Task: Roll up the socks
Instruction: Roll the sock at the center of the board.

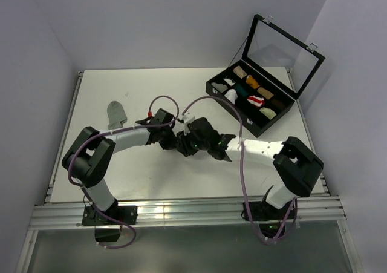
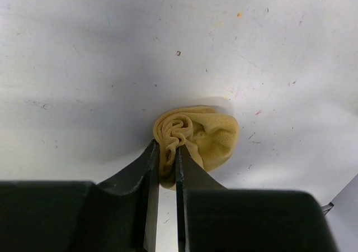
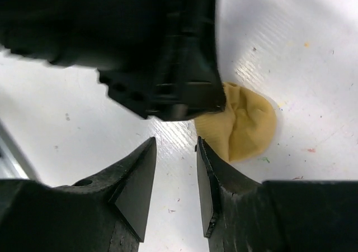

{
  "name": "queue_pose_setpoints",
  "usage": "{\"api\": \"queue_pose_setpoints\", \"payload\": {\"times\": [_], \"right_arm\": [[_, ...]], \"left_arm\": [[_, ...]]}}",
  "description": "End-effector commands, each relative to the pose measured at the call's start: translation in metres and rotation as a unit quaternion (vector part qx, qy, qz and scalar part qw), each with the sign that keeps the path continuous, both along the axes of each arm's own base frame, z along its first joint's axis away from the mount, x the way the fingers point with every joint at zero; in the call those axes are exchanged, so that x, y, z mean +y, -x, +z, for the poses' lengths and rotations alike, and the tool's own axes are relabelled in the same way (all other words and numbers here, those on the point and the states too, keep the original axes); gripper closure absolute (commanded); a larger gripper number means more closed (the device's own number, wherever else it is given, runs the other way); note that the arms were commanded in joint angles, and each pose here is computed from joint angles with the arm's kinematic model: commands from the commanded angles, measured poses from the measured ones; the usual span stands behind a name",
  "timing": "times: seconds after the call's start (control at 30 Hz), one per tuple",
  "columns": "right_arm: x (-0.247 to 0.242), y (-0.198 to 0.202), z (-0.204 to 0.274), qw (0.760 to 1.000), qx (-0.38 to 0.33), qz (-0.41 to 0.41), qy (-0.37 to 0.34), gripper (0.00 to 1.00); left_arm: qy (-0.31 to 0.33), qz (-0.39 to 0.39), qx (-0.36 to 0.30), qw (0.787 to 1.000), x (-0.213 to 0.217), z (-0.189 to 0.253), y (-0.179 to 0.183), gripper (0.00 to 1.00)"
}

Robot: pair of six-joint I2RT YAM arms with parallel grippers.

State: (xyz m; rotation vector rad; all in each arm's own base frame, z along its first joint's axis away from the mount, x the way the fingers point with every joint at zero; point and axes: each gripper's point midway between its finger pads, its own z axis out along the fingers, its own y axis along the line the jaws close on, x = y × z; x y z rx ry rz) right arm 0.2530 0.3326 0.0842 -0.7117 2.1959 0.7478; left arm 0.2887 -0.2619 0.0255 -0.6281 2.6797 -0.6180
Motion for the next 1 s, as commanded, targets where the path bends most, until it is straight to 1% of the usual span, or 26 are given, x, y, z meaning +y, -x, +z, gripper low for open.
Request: {"api": "queue_pose_setpoints", "payload": {"times": [0.0, 0.1, 0.23, 0.3, 0.67, 0.77, 0.93, 0.97], "right_arm": [[-0.01, -0.012, 0.004, 0.991, -0.108, -0.033, 0.066, 0.57], [-0.003, -0.007, 0.0, 0.989, -0.123, -0.019, 0.084, 0.57], [-0.003, -0.005, -0.02, 0.984, -0.128, -0.023, 0.119, 0.57], [-0.001, -0.004, -0.024, 0.984, -0.128, -0.019, 0.122, 0.56], [-0.007, 0.0, -0.064, 0.979, -0.108, -0.007, 0.175, 0.56], [-0.008, 0.002, -0.076, 0.976, -0.105, -0.002, 0.19, 0.54], [-0.018, 0.001, -0.1, 0.969, -0.095, -0.012, 0.23, 0.54], [-0.02, 0.001, -0.104, 0.967, -0.091, -0.014, 0.238, 0.58]], "left_arm": [[-0.044, -0.022, 0.027, 0.998, 0.013, -0.016, 0.012, 0.94], [-0.043, -0.025, 0.028, 0.998, 0.013, -0.015, 0.011, 0.94], [-0.041, -0.031, 0.028, 0.998, 0.011, -0.015, 0.011, 0.95], [-0.042, -0.032, 0.028, 0.998, 0.01, -0.015, 0.01, 0.95], [-0.039, -0.041, 0.026, 0.998, 0.009, -0.012, 0.008, 0.94], [-0.032, -0.047, 0.024, 0.998, 0.006, -0.011, 0.006, 0.94], [-0.025, -0.051, 0.019, 0.998, 0.006, -0.009, 0.004, 0.92], [-0.023, -0.052, 0.018, 0.998, 0.005, -0.008, 0.003, 0.92]]}}
